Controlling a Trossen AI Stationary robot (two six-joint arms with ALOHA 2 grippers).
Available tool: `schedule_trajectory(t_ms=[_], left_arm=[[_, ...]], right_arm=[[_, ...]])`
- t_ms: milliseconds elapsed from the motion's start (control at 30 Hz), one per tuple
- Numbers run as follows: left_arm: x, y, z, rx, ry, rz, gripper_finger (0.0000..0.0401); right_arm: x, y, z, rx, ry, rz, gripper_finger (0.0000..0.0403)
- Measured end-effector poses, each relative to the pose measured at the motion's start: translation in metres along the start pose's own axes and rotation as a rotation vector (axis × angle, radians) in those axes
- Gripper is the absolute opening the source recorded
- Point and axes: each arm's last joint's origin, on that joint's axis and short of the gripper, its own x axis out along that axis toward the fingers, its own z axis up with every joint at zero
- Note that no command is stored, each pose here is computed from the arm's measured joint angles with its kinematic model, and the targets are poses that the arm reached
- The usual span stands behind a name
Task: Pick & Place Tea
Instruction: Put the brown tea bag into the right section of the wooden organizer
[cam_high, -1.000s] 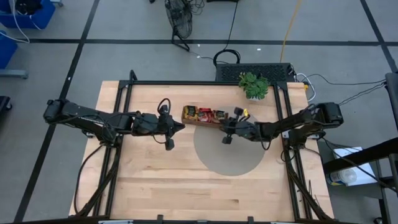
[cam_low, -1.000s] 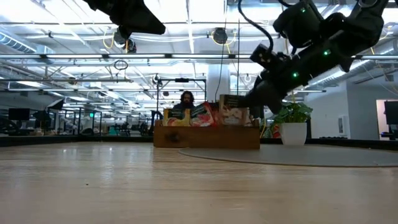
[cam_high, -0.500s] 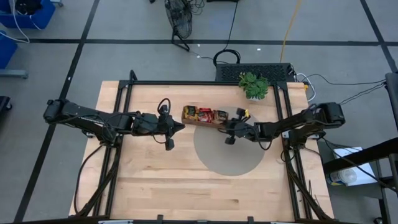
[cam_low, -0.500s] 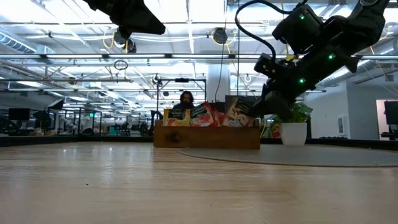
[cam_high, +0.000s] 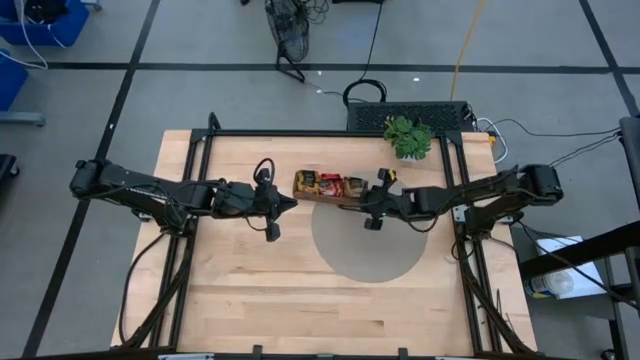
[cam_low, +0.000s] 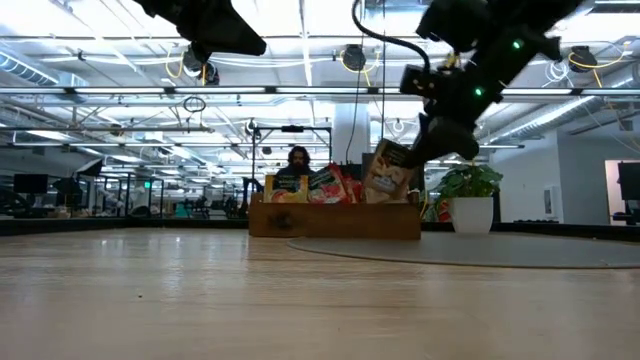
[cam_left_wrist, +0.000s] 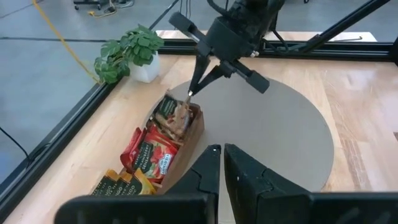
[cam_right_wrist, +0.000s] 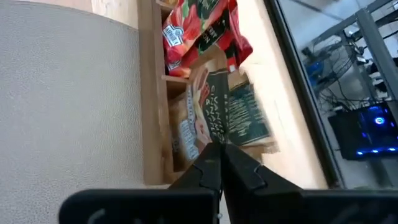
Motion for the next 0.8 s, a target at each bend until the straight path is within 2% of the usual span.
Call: schedule_trajectory(t_ms=[333, 467, 800], left_arm=[[0.000, 0.000, -0.001, -0.005, 0.009, 0.001, 0.0031], [0.000, 0.000, -0.002, -0.005, 0.017, 0.002, 0.0031], [0.000, 0.000, -0.003, -0.004, 0.030, 0.003, 0.0031]], right_arm=[[0.004, -0.002, 0.036, -0.072, 0.183, 0.021, 0.0000], [0.009, -0.002, 0.041, -0.049, 0.267, 0.088, 0.0000], [0.022, -0.007, 0.042, -0.033, 0.352, 0.099, 0.0000]])
